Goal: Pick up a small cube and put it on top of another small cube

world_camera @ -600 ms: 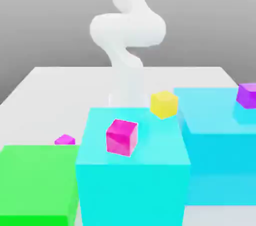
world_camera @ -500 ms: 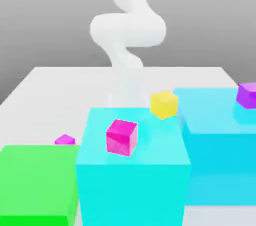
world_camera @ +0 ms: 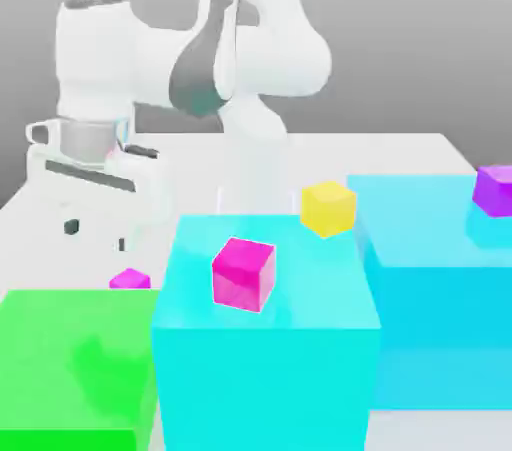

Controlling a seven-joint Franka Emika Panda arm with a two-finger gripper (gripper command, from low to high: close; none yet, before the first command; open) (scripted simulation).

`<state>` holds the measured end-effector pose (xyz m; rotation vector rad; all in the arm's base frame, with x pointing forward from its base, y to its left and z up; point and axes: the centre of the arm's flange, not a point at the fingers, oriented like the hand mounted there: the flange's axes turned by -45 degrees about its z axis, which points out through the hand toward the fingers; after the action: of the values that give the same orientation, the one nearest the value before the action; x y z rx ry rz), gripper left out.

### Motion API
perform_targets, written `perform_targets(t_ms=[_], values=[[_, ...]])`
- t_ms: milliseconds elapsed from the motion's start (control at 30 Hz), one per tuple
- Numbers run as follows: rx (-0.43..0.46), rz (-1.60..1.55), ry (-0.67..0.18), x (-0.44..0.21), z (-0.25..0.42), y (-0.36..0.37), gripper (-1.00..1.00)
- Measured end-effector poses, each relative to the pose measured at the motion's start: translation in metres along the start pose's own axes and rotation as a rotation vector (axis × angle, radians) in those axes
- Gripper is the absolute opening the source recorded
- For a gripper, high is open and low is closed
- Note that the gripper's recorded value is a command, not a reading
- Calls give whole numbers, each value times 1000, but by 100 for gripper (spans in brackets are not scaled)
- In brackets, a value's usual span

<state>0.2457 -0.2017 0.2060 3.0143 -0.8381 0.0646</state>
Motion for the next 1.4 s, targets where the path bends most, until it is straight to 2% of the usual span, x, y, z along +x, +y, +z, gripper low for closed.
perform_targets(t_ms=[67, 267, 300, 533, 833, 933, 1133, 1400], values=[[-1, 17, -33, -13, 28, 7, 0], [-5, 30, -44, -22, 74, 12, 0], [-3, 31, -44, -23, 79, 12, -100], [-2, 31, -44, -23, 80, 11, -100], [-1, 31, -44, -20, 21, 11, -100], [-25, -56, -4, 11, -9, 1, -100], [-77, -151, 49, 62, -88, -69, -100], [-64, -119, 53, 38, -184, -197, -100]])
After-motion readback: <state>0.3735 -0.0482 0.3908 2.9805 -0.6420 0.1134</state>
